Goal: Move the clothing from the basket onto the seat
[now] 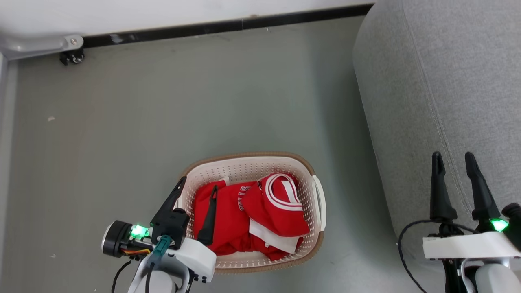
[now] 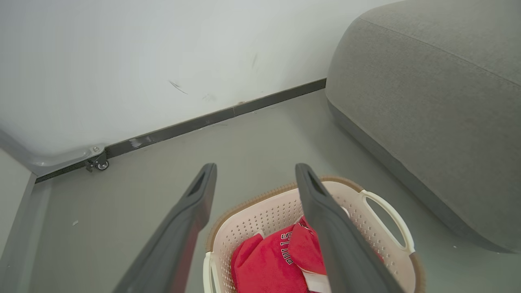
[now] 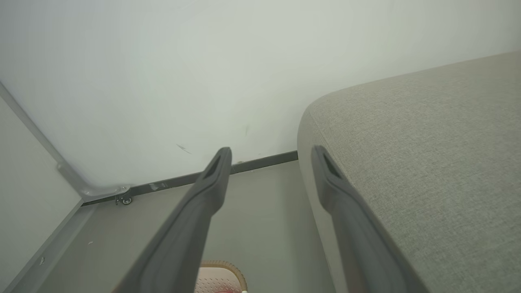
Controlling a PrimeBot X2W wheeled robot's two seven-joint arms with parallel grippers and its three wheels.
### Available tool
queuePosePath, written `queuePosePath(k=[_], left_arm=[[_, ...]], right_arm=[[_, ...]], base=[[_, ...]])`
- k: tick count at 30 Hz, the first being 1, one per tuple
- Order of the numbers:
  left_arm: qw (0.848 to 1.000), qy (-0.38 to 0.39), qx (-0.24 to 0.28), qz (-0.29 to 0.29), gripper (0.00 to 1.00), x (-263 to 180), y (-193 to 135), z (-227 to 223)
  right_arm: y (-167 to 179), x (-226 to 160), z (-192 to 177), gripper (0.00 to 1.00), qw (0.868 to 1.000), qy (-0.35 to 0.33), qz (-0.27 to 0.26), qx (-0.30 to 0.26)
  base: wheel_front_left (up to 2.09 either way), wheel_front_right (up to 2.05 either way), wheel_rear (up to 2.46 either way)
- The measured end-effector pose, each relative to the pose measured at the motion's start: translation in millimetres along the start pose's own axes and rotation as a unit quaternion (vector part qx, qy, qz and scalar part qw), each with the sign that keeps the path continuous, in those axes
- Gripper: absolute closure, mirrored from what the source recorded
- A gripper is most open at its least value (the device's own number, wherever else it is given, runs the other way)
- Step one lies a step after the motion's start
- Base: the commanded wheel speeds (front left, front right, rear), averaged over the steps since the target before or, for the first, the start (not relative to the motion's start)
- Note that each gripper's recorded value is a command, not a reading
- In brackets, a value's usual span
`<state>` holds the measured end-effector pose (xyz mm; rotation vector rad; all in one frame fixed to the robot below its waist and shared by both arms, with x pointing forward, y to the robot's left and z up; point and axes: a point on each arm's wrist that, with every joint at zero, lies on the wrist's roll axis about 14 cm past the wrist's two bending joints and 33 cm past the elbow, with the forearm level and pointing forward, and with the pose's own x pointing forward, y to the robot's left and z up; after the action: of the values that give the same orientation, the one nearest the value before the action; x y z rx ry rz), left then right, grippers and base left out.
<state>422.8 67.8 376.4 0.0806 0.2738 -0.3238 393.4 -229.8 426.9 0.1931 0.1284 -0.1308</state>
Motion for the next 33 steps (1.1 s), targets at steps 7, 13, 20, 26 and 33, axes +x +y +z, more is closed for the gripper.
queuePosePath(k=[7, 13, 20, 26, 33], left_arm=[[0.999, 0.026, 0.016, -0.039, 0.00, 17, -16, -21], [0.997, 0.048, 0.024, -0.061, 0.00, 31, -24, -40], [0.994, 0.066, 0.036, -0.080, 0.00, 43, -29, -57], [0.990, 0.082, 0.046, -0.107, 0.00, 54, -40, -75], [0.985, 0.107, 0.048, -0.127, 0.00, 62, -48, -99]], right_arm=[[-9, 10, -6, 0.00, 1.000, 0.006, -0.013, -0.002], [-17, 17, -13, 0.00, 1.000, 0.014, -0.026, -0.006], [-25, 27, -17, 0.00, 0.999, 0.014, -0.037, -0.005], [-29, 36, -22, 0.00, 0.999, 0.017, -0.043, -0.007], [-34, 46, -31, 0.00, 0.999, 0.026, -0.048, -0.007]], base=[[0.00, 0.00, 0.00], [0.00, 0.00, 0.00], [0.00, 0.00, 0.00], [0.00, 0.00, 0.00], [0.00, 0.00, 0.00]])
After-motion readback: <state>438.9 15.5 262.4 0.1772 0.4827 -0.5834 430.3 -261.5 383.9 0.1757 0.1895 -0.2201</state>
